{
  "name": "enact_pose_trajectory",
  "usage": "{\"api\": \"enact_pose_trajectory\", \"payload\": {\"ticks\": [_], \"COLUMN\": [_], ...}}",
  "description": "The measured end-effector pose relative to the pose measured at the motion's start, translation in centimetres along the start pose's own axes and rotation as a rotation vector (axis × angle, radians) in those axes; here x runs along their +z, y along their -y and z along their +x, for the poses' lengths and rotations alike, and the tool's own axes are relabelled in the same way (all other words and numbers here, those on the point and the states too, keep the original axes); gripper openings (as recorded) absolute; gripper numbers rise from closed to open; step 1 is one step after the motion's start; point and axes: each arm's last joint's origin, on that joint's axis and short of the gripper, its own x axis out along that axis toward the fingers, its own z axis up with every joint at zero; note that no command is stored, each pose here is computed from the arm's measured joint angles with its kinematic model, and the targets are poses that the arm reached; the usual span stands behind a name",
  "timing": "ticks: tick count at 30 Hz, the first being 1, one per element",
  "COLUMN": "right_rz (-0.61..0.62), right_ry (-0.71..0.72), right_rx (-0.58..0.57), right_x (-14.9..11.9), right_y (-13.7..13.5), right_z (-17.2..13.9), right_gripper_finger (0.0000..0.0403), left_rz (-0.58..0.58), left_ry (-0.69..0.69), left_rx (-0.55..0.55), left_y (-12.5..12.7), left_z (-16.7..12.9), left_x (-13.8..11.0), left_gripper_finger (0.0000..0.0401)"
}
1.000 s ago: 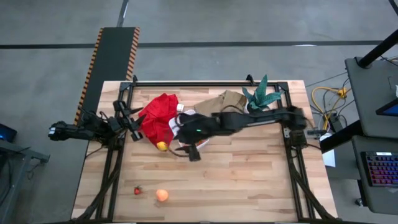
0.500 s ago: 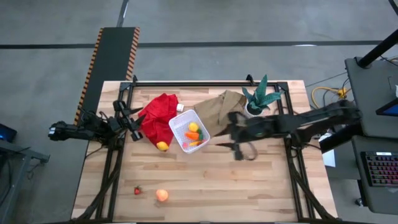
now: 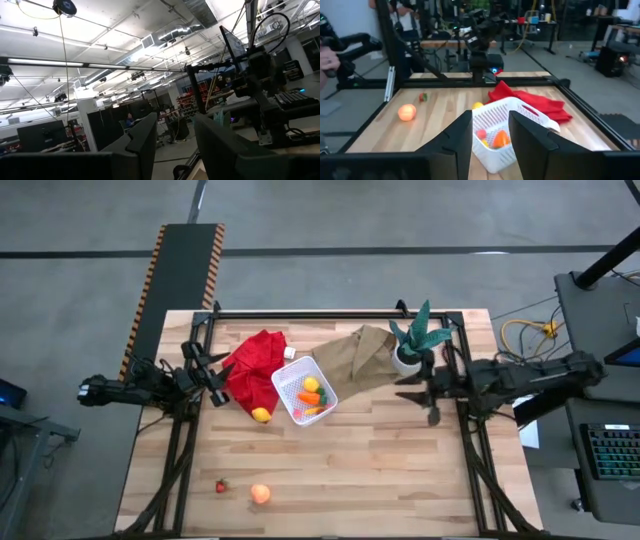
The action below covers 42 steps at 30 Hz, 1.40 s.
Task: Pick and placing Produce into tupperware
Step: Put the toy lemon into the white bin
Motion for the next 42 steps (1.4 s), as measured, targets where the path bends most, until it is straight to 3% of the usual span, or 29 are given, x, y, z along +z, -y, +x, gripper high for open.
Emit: {"api": "enact_pose_trajectory", "payload": {"ticks": [10, 16, 21, 28, 34, 42], "right_rz": [0.016, -0.004, -0.024, -0.042, 0.006, 0.014], "right_ry": [0.029, 0.037, 0.041, 0.044, 0.047, 0.078], "right_rx": [-0.025, -0.038, -0.129, -0.131, -0.13, -0.129], "right_x": [-2.7, -4.3, -5.4, -7.1, -9.4, -10.3], "right_y": [0.8, 0.9, 1.3, 1.4, 1.4, 1.4], "right_z": [-3.2, -3.6, -3.8, -4.0, -3.8, -3.7], "right_gripper_finger": [0.009, 0.0065, 0.0043, 0.0011, 0.0009, 0.0009], "left_rz": [0.002, 0.002, 0.003, 0.047, 0.046, 0.066], "left_ry": [-0.012, -0.013, -0.012, -0.011, -0.008, 0.035], "left_rx": [0.013, 0.013, 0.014, 0.015, 0.016, 0.054], "left_y": [0.0, 0.0, 0.0, 0.0, 0.0, -0.4], "left_z": [0.0, 0.0, 0.0, 0.0, 0.0, 0.0], "left_x": [-0.1, -0.1, -0.1, 0.0, 0.0, 0.5], "left_gripper_finger": [0.0118, 0.0118, 0.0118, 0.0118, 0.0118, 0.0118]}}
